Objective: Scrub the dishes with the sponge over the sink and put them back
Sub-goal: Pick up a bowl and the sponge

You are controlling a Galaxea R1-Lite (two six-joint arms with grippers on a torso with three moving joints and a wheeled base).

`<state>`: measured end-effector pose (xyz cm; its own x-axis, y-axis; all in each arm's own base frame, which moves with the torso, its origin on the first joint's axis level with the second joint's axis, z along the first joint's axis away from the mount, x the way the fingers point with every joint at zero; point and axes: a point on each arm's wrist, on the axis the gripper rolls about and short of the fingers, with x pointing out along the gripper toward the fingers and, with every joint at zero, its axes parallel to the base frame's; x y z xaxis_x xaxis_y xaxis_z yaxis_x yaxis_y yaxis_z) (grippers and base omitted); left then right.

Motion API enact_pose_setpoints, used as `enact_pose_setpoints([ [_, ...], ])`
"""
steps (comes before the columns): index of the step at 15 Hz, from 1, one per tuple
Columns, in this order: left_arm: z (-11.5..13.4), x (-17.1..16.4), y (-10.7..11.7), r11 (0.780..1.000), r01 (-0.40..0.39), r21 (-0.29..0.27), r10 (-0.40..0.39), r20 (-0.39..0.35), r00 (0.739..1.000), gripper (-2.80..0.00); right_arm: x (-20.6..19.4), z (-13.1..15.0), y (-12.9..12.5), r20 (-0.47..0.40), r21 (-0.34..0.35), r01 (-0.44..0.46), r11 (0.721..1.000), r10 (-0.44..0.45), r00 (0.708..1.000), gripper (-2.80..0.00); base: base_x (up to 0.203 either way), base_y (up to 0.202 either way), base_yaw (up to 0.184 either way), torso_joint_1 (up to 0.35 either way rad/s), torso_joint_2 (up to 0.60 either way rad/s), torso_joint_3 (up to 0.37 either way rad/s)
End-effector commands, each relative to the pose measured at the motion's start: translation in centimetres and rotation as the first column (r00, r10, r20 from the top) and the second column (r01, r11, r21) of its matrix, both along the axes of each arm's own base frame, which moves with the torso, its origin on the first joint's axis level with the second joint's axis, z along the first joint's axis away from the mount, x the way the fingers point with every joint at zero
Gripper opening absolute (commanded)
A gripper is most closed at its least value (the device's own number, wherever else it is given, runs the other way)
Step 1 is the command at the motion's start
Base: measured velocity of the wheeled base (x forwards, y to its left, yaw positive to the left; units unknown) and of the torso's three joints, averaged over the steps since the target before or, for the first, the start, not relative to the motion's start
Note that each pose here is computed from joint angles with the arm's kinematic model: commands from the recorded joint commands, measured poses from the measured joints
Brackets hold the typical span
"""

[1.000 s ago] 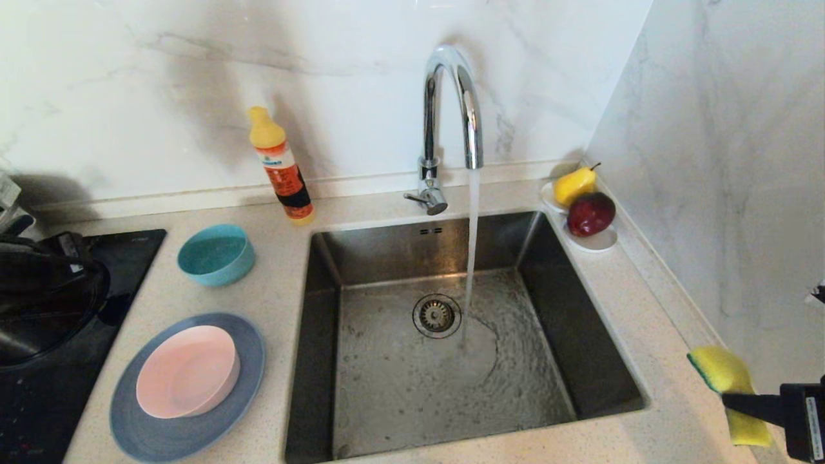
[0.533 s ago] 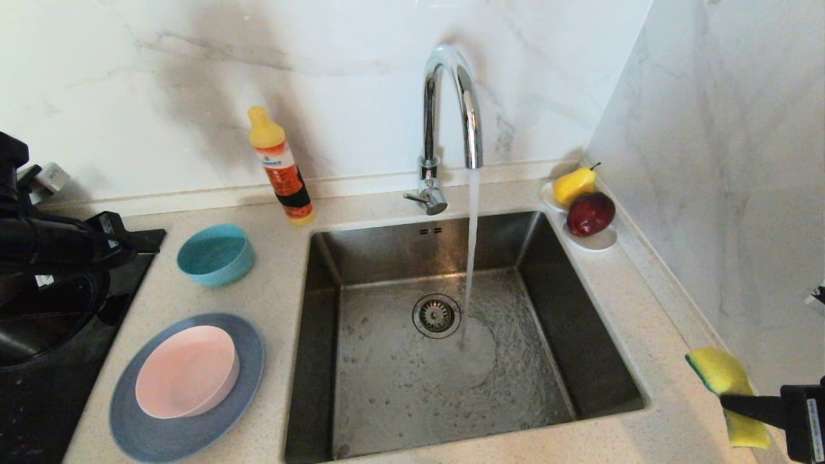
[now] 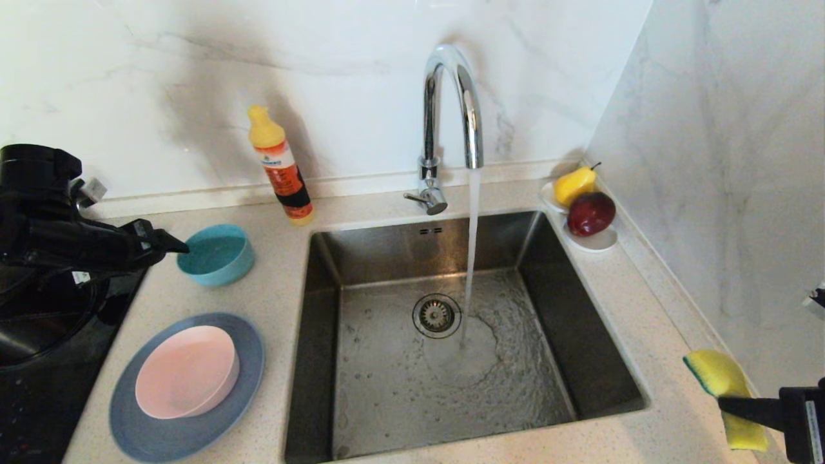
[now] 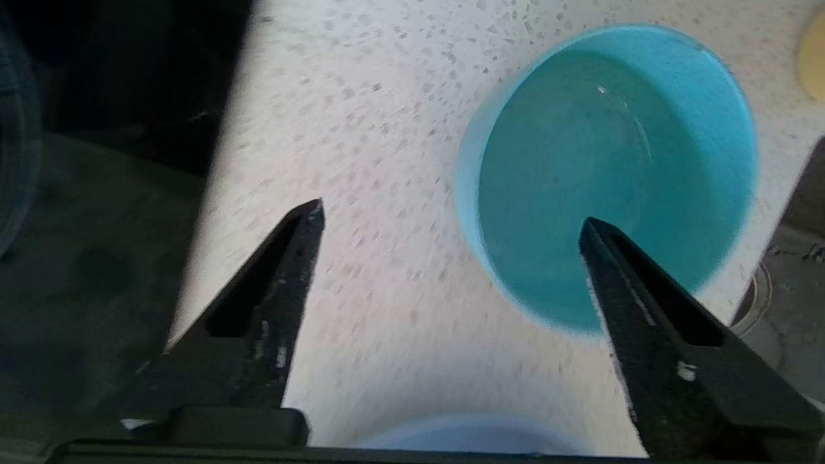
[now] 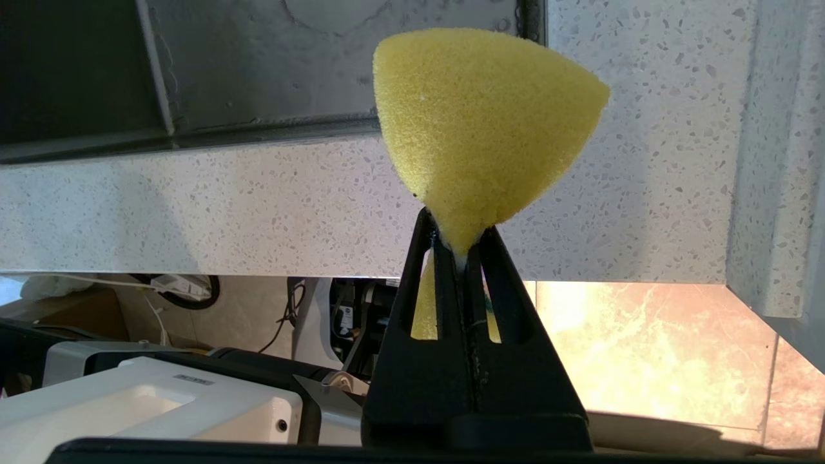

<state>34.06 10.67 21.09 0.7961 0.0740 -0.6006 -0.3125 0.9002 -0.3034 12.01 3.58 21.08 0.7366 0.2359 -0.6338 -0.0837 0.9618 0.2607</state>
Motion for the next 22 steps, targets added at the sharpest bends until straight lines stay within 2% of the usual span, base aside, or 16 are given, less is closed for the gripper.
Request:
enact_pose_setpoints([
  [1,-1.5,1.7,0.0,1.000,0.003,-0.011,-0.003,-0.028,1.000,0.00,0.0,0.0,0.0,-0.003,0.001,0.001,1.000,-0.001,1.000,-2.80,0.000,0.000,0.000,0.000,0.00,0.000],
  [4,-1.5,3.1,-0.6,0.999,-0.007,-0.032,0.007,-0.006,1.000,0.00,0.0,0.0,0.0,-0.004,0.005,-0.001,1.000,0.001,1.000,-2.80,0.000,0.000,0.000,0.000,0.00,0.000],
  [6,-1.7,3.7,-0.6,0.999,-0.025,-0.026,0.024,-0.008,1.000,0.00,0.0,0.0,0.0,-0.003,0.007,-0.001,1.000,0.001,1.000,-2.80,0.000,0.000,0.000,0.000,0.00,0.000],
  [8,-2.5,4.4,-0.6,0.998,-0.059,0.001,0.059,-0.035,0.998,0.00,-0.1,0.0,0.0,-0.002,0.010,-0.003,1.000,0.003,1.000,-2.80,0.000,0.000,0.000,0.000,0.00,0.000],
  [11,-3.2,5.0,-0.5,0.998,-0.064,-0.003,0.064,-0.072,0.995,0.00,0.0,0.0,0.0,-0.003,0.011,-0.004,1.000,0.004,1.000,-2.80,0.000,0.000,0.000,0.000,0.00,0.000],
  [14,-2.3,5.0,-0.5,0.998,-0.063,-0.016,0.061,-0.132,0.989,0.00,0.0,0.1,-0.1,0.002,0.012,-0.001,1.000,0.001,1.000,-2.80,0.000,0.000,0.000,0.000,0.00,0.000],
  [17,-1.5,4.9,-0.4,0.998,-0.067,-0.020,0.063,-0.158,0.985,0.00,0.0,0.1,-0.1,0.001,0.012,-0.001,1.000,0.001,1.000,-2.80,0.000,0.000,0.000,0.000,0.00,0.000],
  [18,-1.5,4.8,-0.4,0.997,-0.068,-0.023,0.063,-0.175,0.983,-0.76,0.0,0.0,-0.1,-0.002,0.012,-0.003,1.000,0.003,1.000,-2.80,0.000,0.000,0.000,0.000,0.00,0.000],
  [19,-1.7,4.8,-0.3,0.997,-0.072,-0.024,0.067,-0.185,0.980,-2.80,0.0,0.1,0.0,-0.001,0.012,-0.003,1.000,0.003,1.000,-2.80,0.000,0.000,0.000,0.000,0.00,0.000],
  [22,-2.7,4.9,0.2,0.995,-0.097,0.001,0.095,-0.219,0.971,-2.80,-0.1,0.1,-0.1,0.002,0.012,-0.001,1.000,0.001,1.000,-2.80,0.000,0.000,0.000,0.000,0.00,0.000],
])
